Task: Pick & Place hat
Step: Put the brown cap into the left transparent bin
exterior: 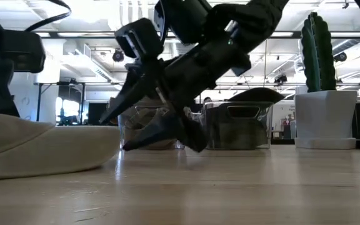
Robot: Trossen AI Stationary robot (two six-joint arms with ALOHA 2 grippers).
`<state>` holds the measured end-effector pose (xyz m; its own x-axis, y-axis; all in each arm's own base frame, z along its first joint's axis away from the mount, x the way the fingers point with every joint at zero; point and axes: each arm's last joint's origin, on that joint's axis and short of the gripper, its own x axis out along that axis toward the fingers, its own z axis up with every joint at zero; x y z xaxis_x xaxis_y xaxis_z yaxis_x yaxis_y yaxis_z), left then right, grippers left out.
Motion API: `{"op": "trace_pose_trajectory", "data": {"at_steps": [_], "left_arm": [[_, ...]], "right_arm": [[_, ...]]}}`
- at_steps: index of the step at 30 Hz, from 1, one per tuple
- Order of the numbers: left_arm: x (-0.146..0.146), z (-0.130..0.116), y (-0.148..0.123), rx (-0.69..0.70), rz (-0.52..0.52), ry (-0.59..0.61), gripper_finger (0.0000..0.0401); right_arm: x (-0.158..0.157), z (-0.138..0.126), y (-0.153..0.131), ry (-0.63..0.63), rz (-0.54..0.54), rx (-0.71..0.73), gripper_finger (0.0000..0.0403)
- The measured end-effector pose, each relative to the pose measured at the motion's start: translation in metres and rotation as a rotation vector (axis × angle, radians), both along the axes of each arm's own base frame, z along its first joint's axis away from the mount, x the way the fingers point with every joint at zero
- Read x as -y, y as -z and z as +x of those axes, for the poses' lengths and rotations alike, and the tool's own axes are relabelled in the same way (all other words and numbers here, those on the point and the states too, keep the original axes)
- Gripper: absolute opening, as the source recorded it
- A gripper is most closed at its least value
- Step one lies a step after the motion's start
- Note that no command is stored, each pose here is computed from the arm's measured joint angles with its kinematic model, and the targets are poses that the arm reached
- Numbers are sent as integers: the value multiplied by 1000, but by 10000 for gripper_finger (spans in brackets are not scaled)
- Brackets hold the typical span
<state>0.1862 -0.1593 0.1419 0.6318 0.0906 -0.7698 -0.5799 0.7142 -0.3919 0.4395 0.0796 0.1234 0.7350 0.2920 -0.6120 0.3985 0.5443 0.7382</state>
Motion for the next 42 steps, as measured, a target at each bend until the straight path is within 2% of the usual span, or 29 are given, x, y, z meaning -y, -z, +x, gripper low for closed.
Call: {"op": "trace_pose_trajectory", "data": {"at_steps": [4, 8, 15, 18, 21, 25, 28, 32, 36, 39, 42], "left_arm": [[-3, 7, -1, -5, -5, 47, 196], [-8, 12, -1, -3, 11, 48, 196], [-18, 26, -6, 66, 8, 14, 196], [-18, 32, -11, 102, -13, 5, 196], [-14, 37, -28, 147, -43, 16, 196], [-9, 40, -67, 230, -97, 91, 196], [-12, 35, -110, 302, -150, 111, 196], [-22, 16, -171, 410, -180, 157, 196], [-34, -10, -223, 573, -198, 265, 196], [-43, -27, -245, 664, -176, 301, 196], [-48, -34, -248, 691, -120, 271, 196]], "right_arm": [[1, 6, -1, 10, 8, 75, 210], [3, 7, -1, 10, 9, 93, 210], [1, 7, -2, -91, 12, 116, 198], [1, 7, -6, -104, -2, 137, 162], [2, 6, -19, -118, -23, 176, 107], [3, 3, -43, -163, -77, 243, 27], [4, -5, -66, -191, -130, 272, 18], [10, -23, -99, -173, -296, 254, 16], [10, -48, -146, -94, -551, 302, 15], [10, -68, -184, 31, -762, 371, 15], [17, -85, -215, 216, -954, 402, 14]]}}
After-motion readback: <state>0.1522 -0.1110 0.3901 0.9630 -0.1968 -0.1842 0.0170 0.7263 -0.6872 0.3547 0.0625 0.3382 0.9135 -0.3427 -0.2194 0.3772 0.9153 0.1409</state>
